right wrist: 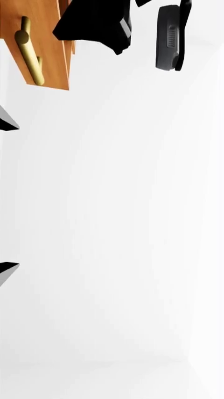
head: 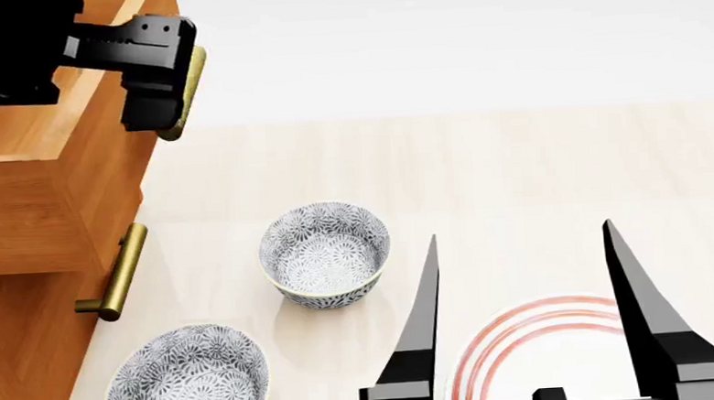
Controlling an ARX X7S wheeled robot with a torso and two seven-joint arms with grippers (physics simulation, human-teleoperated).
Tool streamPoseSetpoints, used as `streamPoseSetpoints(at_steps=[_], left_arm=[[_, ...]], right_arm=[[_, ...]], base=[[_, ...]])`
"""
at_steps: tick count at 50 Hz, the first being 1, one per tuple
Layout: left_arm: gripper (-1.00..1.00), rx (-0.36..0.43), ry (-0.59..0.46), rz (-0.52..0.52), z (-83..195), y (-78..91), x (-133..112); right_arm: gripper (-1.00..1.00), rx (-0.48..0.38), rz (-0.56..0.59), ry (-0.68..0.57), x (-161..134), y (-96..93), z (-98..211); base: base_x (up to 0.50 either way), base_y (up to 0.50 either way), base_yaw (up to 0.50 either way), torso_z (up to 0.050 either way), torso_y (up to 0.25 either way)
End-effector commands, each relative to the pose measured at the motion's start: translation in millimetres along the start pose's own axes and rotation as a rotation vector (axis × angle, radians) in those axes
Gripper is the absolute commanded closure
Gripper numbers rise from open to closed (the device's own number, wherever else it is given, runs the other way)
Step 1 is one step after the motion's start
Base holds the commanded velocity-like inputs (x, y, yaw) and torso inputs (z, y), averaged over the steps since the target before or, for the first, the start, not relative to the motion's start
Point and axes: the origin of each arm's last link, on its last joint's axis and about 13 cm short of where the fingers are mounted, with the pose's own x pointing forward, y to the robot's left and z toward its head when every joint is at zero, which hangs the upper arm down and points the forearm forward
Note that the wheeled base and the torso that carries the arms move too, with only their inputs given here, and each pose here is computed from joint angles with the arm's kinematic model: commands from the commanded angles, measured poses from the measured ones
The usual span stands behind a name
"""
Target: Open the top drawer of the cabinet.
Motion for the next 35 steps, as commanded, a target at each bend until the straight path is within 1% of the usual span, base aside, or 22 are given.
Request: streamPoseSetpoints(at_steps=[1,5,20,25,35], left_arm=[[-1.00,-0.026,-0.100,-0.009,10,-2.7,-9],[-1.00,-0.033,-0.098,0.002,9,0.7,-8],[-1.00,-0.062,-0.065,0.020,4,8.0,12],[-1.00,-0.075,-0.056,0.017,2,7.4,17],[-1.00,-0.074,-0.053,0.010,1,5.6,25]], right_arm=[[-1.00,0.015,0.012,-0.004,0,-0.5,0],[-1.00,0.014,0.015,-0.002,1,0.1,0],[-1.00,0.012,0.009,-0.002,0,-1.1,-1],[-1.00,0.013,0.010,-0.002,0,-0.9,0],[-1.00,0.013,0.008,-0.003,0,-1.1,1]], base=[[0.00,0.00,0.00,0.000,0.000],[0.00,0.00,0.00,0.000,0.000],[0.00,0.00,0.00,0.000,0.000],[0.00,0.00,0.00,0.000,0.000],[0.00,0.00,0.00,0.000,0.000]])
